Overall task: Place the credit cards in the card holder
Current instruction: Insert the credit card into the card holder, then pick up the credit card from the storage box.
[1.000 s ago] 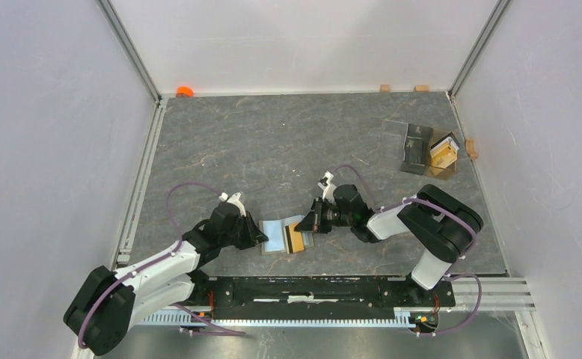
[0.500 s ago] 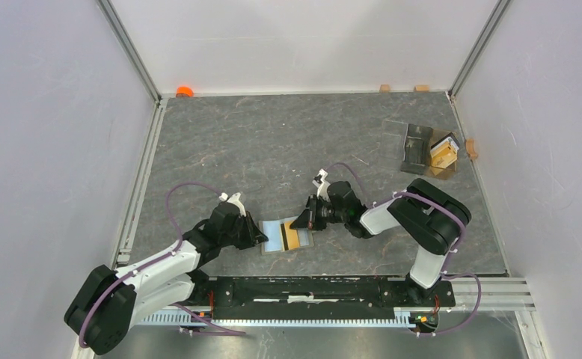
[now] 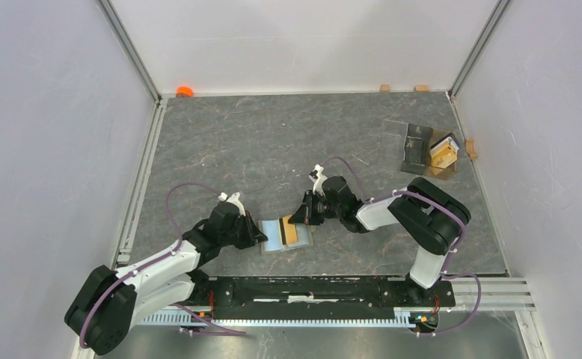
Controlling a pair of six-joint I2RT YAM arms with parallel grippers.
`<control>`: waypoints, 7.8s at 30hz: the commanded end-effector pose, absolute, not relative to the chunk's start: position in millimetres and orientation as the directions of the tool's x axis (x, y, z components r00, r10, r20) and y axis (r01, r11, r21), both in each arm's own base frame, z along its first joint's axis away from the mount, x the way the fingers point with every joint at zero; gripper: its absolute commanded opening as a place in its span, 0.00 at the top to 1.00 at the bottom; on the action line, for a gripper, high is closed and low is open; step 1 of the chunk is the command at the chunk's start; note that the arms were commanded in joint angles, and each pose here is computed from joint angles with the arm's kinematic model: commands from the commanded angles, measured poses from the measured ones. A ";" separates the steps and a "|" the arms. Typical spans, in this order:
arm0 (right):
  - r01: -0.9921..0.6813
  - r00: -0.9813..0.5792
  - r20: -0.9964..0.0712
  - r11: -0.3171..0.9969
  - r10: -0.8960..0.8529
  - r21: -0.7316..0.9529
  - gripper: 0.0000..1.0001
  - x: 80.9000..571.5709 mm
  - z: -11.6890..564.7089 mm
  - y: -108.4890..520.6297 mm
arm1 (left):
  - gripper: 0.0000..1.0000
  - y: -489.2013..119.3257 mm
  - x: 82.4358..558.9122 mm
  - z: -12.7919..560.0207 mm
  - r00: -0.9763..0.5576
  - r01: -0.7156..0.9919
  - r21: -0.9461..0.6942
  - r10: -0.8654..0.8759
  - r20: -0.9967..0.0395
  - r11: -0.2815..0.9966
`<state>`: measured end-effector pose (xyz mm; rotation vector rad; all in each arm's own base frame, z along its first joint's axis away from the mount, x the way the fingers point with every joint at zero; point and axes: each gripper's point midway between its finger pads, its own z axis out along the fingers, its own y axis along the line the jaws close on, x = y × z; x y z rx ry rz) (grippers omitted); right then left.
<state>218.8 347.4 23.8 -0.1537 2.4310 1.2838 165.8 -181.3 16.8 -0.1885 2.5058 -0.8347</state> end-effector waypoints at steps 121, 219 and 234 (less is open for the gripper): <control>-0.513 -0.786 -0.594 0.718 -0.173 0.470 0.50 186.8 36.9 352.1 | 0.75 -208.7 185.8 40.8 -0.859 0.132 -0.688 -0.264 -0.439 0.714; 0.292 -0.684 -0.644 0.937 0.344 0.190 0.31 431.9 79.8 -183.4 | 0.00 -76.4 301.1 133.8 -0.773 0.088 -0.207 -0.064 -0.632 0.974; 0.380 -0.623 -0.663 0.901 0.415 0.207 0.45 427.6 83.7 -208.1 | 0.00 -77.9 299.4 132.4 -0.777 0.092 -0.219 -0.067 -0.625 0.971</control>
